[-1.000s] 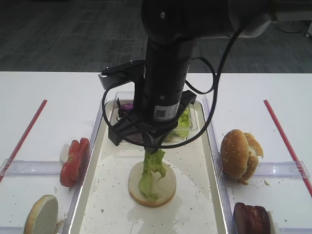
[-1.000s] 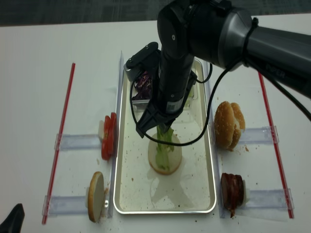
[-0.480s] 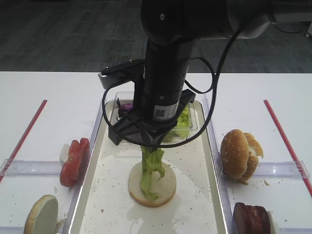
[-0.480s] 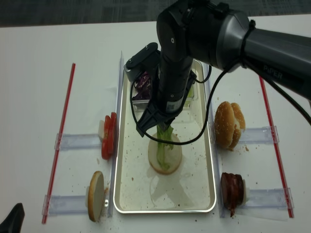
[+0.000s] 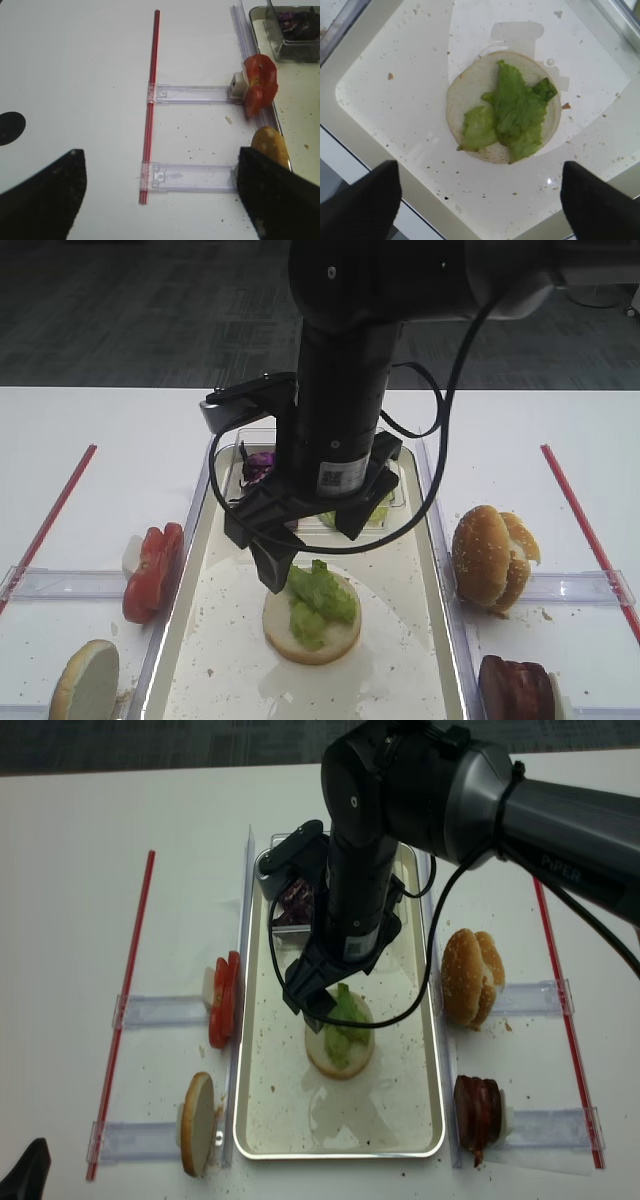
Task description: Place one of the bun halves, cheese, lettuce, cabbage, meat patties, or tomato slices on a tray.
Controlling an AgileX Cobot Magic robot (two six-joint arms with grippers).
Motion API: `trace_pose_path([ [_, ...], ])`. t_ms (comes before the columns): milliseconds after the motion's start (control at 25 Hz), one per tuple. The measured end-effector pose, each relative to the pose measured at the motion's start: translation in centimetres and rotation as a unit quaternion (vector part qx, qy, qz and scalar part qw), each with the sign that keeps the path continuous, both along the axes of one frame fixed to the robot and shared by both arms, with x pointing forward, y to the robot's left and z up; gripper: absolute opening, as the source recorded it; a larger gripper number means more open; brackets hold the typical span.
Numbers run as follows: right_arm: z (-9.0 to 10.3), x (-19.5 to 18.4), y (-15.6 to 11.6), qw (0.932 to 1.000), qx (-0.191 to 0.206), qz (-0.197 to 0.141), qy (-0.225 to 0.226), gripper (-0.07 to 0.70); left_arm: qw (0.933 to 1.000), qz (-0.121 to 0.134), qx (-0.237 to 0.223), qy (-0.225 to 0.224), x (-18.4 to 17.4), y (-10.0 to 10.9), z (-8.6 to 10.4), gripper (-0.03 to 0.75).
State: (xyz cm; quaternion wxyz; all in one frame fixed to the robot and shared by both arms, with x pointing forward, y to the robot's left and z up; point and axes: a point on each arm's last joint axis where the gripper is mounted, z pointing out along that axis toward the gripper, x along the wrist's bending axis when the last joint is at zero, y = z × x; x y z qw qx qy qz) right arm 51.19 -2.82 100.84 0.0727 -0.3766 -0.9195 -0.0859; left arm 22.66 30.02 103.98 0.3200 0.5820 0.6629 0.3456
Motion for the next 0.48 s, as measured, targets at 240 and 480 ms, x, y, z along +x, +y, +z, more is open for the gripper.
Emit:
trace_pose_path([
  [240,0.00,0.00,0.00,1.0000,0.000,-0.005,0.001,0.656,1.0000,0.000,0.000,0.000,0.00,0.00,0.00,0.566],
  [480,0.00,-0.01,-0.02,0.9999,-0.002,-0.012,0.003,0.656,1.0000,0.000,0.000,0.000,0.00,0.00,0.00,0.566],
])
